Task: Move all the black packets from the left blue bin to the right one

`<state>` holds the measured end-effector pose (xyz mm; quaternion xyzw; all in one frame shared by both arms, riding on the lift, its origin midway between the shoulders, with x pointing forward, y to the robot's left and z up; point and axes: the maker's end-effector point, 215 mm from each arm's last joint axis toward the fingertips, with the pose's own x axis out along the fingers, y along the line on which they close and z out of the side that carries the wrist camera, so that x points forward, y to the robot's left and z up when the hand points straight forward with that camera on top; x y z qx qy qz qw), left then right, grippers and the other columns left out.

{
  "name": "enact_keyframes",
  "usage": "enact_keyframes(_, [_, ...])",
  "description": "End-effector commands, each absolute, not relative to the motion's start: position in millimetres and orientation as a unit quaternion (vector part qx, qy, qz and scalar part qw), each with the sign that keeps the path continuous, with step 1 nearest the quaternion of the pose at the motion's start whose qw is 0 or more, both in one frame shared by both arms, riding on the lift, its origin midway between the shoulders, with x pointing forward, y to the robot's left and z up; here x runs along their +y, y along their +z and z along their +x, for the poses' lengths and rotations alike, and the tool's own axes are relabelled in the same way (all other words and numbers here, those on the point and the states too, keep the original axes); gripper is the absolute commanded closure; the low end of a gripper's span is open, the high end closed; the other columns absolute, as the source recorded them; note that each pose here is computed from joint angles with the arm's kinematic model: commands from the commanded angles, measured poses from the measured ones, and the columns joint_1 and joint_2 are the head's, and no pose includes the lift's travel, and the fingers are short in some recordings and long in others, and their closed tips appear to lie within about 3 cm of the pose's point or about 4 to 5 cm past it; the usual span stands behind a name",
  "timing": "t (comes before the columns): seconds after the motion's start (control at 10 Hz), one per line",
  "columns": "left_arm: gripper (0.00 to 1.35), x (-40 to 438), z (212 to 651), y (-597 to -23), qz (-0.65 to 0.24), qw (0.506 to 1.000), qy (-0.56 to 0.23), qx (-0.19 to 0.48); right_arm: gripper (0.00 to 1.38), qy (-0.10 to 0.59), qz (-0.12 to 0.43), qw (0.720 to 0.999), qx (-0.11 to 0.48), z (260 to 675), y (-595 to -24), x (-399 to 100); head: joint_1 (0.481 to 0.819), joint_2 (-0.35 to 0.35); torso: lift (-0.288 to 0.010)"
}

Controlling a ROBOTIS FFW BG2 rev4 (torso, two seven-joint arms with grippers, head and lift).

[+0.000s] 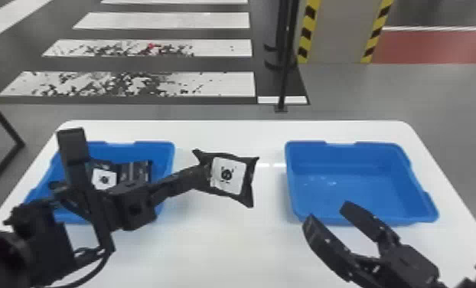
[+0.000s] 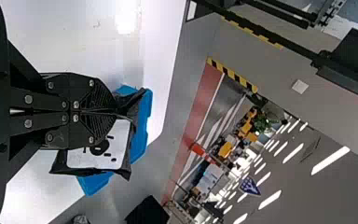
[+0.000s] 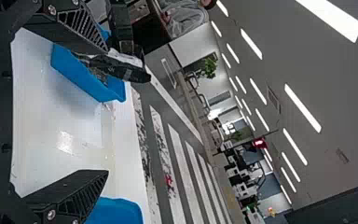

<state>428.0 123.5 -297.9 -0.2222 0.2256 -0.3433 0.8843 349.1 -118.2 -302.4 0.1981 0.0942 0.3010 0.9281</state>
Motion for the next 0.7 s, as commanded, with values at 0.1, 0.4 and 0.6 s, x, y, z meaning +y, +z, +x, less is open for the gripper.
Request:
enact_keyframes(0.1, [1.21, 90.5, 416.0, -291.5, -0.232, 0.866, -0.38, 0.226, 0.11, 0.337, 0.22, 0.91, 0.103, 350.0, -299.6, -88.1, 0.695, 0.008, -0.14])
enact_keyframes(0.4, [1.21, 71.7, 408.1, -291.1, -0.235, 0.855, -0.4, 0.233, 0.11, 0.342, 0.225, 0.906, 0.106, 361.4, -307.4, -84.3, 0.695, -0.005, -0.14])
enact_keyframes(0.6, [1.21, 58.1, 403.0, -286.3, -0.238, 0.846, -0.416, 0.233, 0.11, 0.352, 0.24, 0.898, 0.114, 364.5, -312.5, -74.3, 0.695, -0.02, -0.14])
